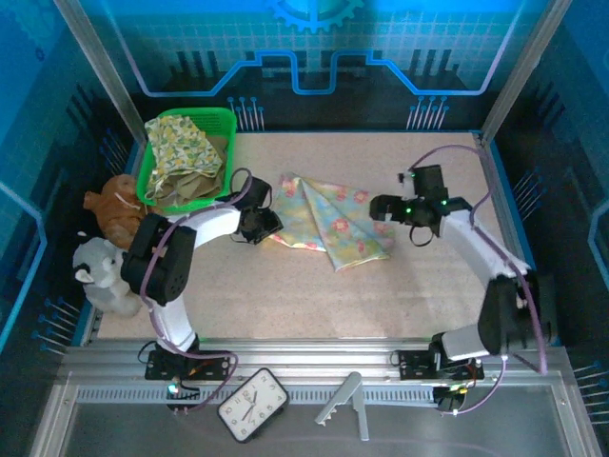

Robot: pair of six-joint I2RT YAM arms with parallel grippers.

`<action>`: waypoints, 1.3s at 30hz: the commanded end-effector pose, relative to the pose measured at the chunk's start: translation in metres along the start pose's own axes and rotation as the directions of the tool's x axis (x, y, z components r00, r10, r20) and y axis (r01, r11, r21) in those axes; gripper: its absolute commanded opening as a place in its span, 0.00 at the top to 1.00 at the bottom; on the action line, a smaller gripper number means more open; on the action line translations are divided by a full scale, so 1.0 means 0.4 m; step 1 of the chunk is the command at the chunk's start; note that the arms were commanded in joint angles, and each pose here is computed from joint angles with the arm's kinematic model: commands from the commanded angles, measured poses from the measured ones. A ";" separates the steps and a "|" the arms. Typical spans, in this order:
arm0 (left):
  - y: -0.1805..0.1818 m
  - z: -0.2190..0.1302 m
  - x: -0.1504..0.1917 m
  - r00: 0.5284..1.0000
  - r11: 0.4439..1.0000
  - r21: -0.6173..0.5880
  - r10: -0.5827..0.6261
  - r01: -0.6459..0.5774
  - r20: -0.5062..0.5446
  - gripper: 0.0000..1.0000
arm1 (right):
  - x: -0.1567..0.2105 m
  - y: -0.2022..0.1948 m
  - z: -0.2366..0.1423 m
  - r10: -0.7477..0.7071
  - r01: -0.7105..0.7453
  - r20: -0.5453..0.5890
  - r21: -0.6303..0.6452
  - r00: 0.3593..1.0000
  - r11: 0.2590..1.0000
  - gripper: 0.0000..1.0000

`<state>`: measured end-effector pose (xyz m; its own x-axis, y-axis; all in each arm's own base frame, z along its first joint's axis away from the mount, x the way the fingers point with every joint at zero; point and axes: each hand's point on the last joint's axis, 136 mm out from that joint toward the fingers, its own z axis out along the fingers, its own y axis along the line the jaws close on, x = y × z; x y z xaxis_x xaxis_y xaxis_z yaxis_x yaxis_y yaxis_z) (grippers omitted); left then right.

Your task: Fold and stack the skirts

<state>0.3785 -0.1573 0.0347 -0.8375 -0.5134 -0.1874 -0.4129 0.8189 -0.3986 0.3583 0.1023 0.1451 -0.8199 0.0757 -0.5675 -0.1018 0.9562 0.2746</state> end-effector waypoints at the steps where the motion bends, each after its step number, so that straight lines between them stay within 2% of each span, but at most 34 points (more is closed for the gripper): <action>1: -0.006 -0.084 -0.008 0.999 1.000 0.009 0.015 -0.016 0.051 0.46 | 0.131 0.064 -0.002 -0.128 0.122 -0.129 -0.053 0.983 0.991 0.00; 4: -0.005 -0.114 -0.011 0.997 1.000 0.014 0.024 -0.025 0.075 0.32 | 0.207 0.123 0.016 -0.232 0.222 -0.178 -0.070 0.956 0.972 0.00; 8: -0.016 -0.134 -0.022 0.995 0.999 0.034 0.018 -0.022 0.102 0.17 | 0.276 0.182 0.060 -0.200 0.184 -0.279 -0.081 0.939 0.980 0.02; 12: -0.028 -0.150 -0.037 0.992 0.999 0.046 0.019 -0.025 0.129 0.02 | 0.315 0.192 0.109 -0.268 0.307 -0.331 0.071 0.905 0.949 0.04; 18: -0.029 -0.148 -0.039 0.991 0.998 0.036 0.038 -0.043 0.125 0.01 | 0.336 0.198 0.170 -0.433 0.552 -0.429 0.205 0.793 0.809 0.07; 21: -0.024 -0.127 -0.029 0.995 0.999 0.023 0.033 -0.035 0.093 0.01 | 0.334 0.174 0.204 -0.422 0.574 -0.450 0.284 0.787 0.768 0.21; 25: -0.017 -0.095 -0.016 0.998 1.000 0.024 0.009 -0.010 0.062 0.01 | 0.319 0.168 0.219 -0.438 0.596 -0.447 0.316 0.780 0.739 0.51; 28: -0.018 -0.070 -0.015 0.999 1.000 0.023 -0.001 0.000 0.044 0.01 | 0.249 0.201 0.165 -0.477 0.589 -0.368 0.312 0.798 0.746 0.81; 30: -0.024 -0.060 -0.018 0.999 1.000 0.027 -0.007 0.006 0.042 0.01 | 0.183 0.217 0.111 -0.495 0.571 -0.294 0.300 0.817 0.764 0.92; 33: -0.031 -0.042 -0.019 0.999 0.999 0.037 -0.014 0.012 0.036 0.01 | 0.083 0.202 0.041 -0.460 0.495 -0.187 0.240 0.868 0.835 1.00; 36: -0.050 -0.036 -0.020 1.000 0.998 0.059 -0.005 0.004 0.018 0.01 | 0.009 0.199 -0.001 -0.434 0.440 -0.075 0.094 0.898 0.893 1.00; 39: -0.095 -0.069 -0.034 0.999 0.991 0.126 0.038 -0.042 0.035 0.01 | -0.040 0.215 -0.051 -0.464 0.464 0.022 -0.041 0.886 0.885 1.00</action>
<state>0.3781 -0.1579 0.0479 -0.8367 -0.5102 -0.1993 -0.4000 0.8177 -0.4139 0.3545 0.1562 0.1729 -0.7475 -0.3029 -0.5912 -0.3174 0.9447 -0.0828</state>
